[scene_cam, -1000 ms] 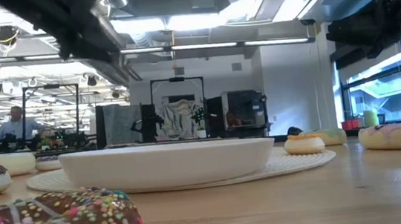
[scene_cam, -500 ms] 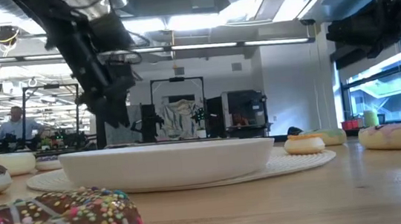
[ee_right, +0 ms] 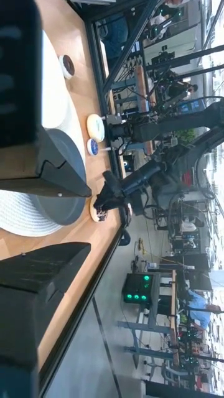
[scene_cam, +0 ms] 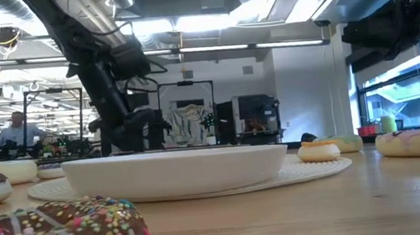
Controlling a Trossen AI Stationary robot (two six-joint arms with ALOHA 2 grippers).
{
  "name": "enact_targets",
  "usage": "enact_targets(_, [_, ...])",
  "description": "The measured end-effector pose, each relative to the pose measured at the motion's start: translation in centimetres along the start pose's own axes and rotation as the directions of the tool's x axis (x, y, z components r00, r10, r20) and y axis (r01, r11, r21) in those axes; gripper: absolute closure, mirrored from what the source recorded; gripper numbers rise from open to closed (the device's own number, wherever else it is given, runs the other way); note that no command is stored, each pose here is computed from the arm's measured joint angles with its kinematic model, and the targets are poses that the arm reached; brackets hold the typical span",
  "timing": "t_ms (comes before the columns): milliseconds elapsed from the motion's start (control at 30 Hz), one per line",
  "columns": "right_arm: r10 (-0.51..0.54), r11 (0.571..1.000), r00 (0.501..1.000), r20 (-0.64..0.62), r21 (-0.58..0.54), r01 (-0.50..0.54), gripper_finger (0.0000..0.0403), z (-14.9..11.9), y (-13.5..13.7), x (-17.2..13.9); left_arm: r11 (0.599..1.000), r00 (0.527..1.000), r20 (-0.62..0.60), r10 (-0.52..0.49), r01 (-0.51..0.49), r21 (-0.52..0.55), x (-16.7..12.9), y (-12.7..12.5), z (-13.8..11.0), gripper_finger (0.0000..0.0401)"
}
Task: Pick & Place donuts
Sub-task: Put the big brown donut on the gray plate
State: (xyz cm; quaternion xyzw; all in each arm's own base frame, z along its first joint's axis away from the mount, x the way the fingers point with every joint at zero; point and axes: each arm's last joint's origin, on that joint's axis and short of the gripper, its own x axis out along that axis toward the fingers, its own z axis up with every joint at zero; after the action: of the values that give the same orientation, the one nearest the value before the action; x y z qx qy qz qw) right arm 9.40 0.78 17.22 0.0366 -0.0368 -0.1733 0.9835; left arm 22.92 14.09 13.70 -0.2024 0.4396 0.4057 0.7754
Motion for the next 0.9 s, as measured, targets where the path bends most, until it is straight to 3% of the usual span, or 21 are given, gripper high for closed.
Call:
enact_targets(267, [-0.001, 1.0, 1.0, -0.001, -0.012, 0.001, 0.0274, 0.0, 0.0, 0.0, 1.0, 0.999, -0.026, -0.027, 0.027, -0.013, 0.5, 0.4, 0.0, 0.0256])
enact_targets(600, [-0.001, 1.0, 1.0, -0.001, -0.027, 0.001, 0.0274, 0.0, 0.0, 0.0, 0.996, 0.999, -0.002, -0.041, 0.041, 0.084, -0.2, 0.4, 0.5, 0.0332])
enact_targets(767, [-0.001, 1.0, 1.0, -0.001, -0.027, 0.001, 0.0274, 0.0, 0.0, 0.0, 0.976, 0.98, 0.093, -0.176, 0.162, 0.146, -2.6, -0.6, 2.9, 0.0348])
enact_targets(900, [-0.001, 1.0, 1.0, -0.001, -0.027, 0.001, 0.0274, 0.0, 0.0, 0.0, 0.905, 0.92, 0.161, -0.356, 0.297, 0.305, -4.8, -3.2, 4.1, 0.0348])
